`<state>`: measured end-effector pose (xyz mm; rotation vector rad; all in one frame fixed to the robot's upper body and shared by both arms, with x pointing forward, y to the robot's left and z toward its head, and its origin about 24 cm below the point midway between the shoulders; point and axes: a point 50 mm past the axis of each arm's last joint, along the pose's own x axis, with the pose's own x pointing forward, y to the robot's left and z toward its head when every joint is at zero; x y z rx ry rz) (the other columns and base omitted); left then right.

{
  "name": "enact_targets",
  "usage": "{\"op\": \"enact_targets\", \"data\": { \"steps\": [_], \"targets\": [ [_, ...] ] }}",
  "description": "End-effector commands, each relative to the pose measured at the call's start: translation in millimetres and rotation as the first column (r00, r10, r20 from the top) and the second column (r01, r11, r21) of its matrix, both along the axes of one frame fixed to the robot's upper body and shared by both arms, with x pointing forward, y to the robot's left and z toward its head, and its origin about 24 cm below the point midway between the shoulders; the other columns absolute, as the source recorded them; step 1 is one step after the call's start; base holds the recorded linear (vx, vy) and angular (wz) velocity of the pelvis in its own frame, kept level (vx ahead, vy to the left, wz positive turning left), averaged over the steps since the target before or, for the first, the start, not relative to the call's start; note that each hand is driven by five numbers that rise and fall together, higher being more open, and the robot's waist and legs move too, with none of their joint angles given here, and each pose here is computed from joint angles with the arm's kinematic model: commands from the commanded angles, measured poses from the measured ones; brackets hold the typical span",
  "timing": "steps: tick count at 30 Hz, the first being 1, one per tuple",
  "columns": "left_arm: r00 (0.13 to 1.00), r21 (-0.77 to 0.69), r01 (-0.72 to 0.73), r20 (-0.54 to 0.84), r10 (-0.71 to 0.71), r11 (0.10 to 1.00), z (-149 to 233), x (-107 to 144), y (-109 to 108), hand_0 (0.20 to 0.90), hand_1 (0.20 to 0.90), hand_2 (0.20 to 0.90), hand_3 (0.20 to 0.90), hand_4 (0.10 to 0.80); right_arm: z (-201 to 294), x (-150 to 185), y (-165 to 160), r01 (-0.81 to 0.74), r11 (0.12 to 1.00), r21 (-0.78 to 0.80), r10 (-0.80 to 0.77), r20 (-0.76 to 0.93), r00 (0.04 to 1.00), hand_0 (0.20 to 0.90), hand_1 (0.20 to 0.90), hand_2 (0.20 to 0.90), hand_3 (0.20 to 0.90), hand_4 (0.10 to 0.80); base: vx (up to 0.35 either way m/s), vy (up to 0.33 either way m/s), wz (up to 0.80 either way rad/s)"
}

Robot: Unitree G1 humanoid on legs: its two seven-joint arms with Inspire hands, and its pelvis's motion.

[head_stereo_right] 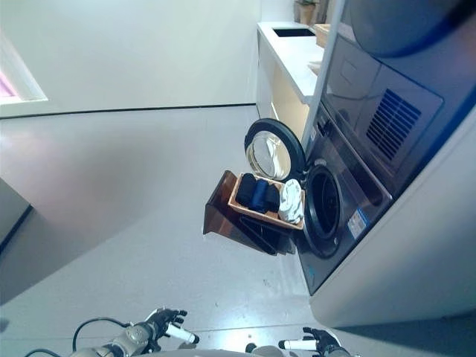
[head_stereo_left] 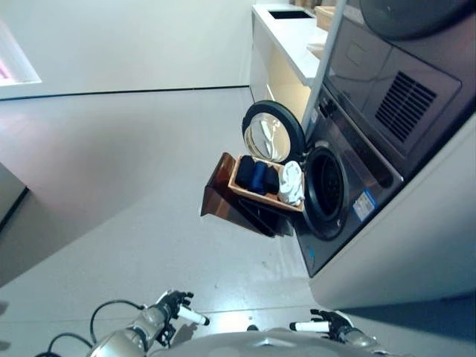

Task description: Pick up the clothes and place them into the washing machine

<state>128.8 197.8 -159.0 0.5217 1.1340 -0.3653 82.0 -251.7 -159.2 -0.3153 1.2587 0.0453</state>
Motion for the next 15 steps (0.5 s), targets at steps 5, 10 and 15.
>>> {"op": "enact_targets", "data": {
  "steps": [5, 10, 15],
  "targets": [
    [0.991, 0.055, -0.024, 0.129, 0.016, 0.998, 14.1, 27.6, 20.0, 0.9, 0.9, 0.9, 0.9, 0.8, 9.3, 8.8, -23.5, 0.038, 0.994, -0.104, -0.032, 0.062, 0.998, 0.9, 0.9, 0.9, 0.9, 0.8, 0.458, 0.09, -0.01],
    [0.995, 0.079, -0.099, 0.027, 0.097, 0.992, 3.6, -8.7, 33.0, 0.9, 0.9, 0.9, 0.9, 0.8, 8.2, 11.6, -17.7, -0.026, 0.995, -0.095, 0.031, 0.055, 0.998, 0.9, 0.9, 0.9, 0.9, 0.8, 0.509, 0.216, -0.81],
    [0.989, 0.089, -0.144, 0.053, 0.14, 0.985, 8.2, -5.3, 46.6, 0.9, 0.9, 0.9, 0.9, 0.8, 3.9, 3.1, -11.1, 0.002, 0.998, -0.055, -0.001, 0.027, 1.0, 0.9, 0.9, 0.9, 0.9, 0.8, 0.421, 0.27, -1.11]
  ]
}}
